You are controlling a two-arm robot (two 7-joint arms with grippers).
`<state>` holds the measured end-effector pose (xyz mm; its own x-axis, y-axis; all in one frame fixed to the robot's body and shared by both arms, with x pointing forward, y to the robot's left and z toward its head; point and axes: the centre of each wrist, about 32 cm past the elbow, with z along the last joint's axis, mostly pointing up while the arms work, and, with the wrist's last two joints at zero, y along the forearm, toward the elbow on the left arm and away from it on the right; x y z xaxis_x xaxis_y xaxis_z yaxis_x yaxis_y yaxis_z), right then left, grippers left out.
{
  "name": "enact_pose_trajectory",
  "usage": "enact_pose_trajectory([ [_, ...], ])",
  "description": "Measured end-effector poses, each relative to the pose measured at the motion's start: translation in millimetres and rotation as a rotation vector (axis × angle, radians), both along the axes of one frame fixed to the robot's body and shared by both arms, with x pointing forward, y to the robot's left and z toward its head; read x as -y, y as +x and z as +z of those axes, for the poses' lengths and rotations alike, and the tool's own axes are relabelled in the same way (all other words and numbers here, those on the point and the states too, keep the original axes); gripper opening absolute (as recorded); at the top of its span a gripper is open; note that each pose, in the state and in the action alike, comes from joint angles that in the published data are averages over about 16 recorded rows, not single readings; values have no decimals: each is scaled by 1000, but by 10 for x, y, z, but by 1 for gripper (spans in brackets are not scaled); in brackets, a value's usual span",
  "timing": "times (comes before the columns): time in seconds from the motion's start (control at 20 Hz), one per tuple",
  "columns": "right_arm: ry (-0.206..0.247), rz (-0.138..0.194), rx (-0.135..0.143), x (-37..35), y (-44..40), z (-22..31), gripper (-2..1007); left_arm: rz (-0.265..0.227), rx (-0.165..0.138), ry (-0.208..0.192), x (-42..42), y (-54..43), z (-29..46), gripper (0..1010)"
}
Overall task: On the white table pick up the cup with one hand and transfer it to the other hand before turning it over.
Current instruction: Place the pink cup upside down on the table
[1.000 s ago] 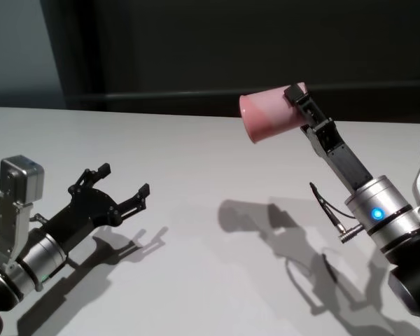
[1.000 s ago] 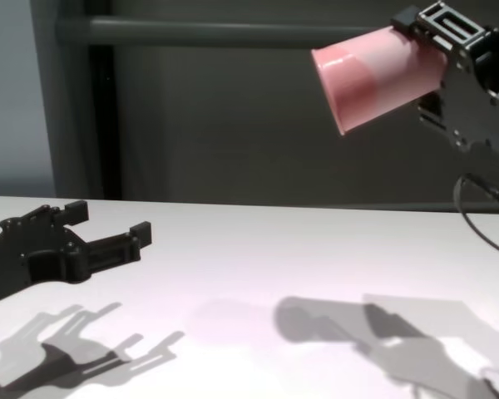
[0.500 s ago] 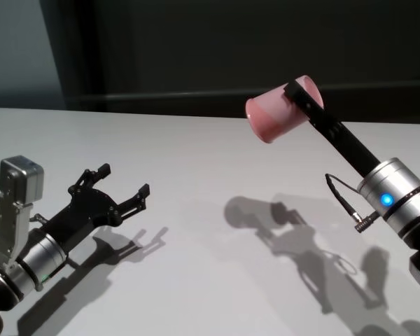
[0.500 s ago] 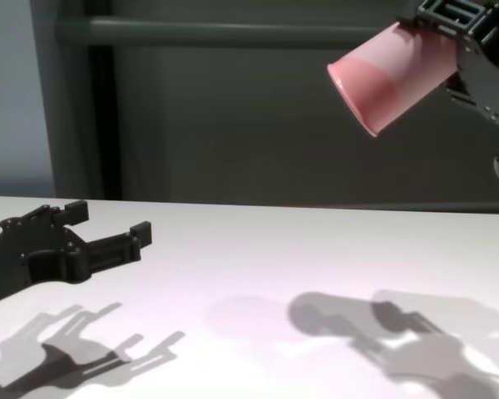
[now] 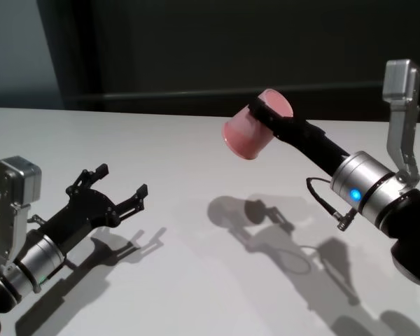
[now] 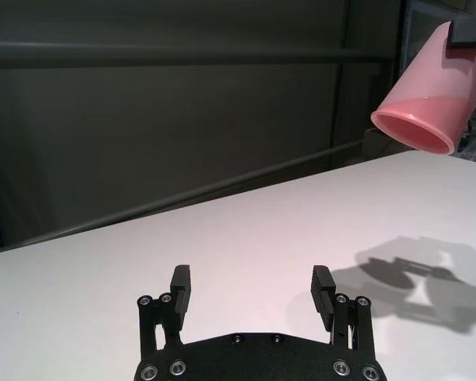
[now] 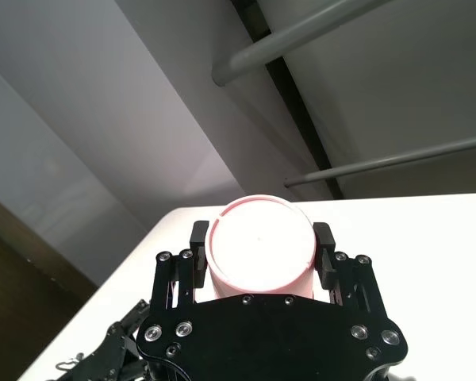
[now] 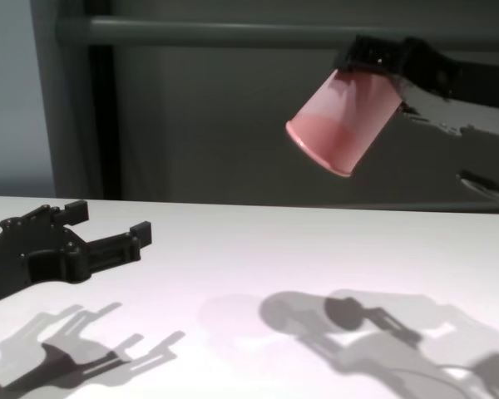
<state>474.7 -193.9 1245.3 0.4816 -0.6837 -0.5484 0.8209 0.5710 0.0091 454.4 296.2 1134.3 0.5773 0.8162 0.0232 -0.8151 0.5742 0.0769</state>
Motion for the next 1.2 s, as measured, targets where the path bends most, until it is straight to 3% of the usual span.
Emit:
enact_pose_trajectory([
  [0.25,-139,17,-29,-130,42,13,760,0,0,0,0,0,0,1001],
  [0.55,-284,40,-65,-262,87,-33,760,0,0,0,0,0,0,1001],
  [0.85,-382,62,-92,-349,123,-100,760,0,0,0,0,0,0,1001],
  [1.2,-460,79,-113,-407,161,-157,760,0,0,0,0,0,0,1001],
])
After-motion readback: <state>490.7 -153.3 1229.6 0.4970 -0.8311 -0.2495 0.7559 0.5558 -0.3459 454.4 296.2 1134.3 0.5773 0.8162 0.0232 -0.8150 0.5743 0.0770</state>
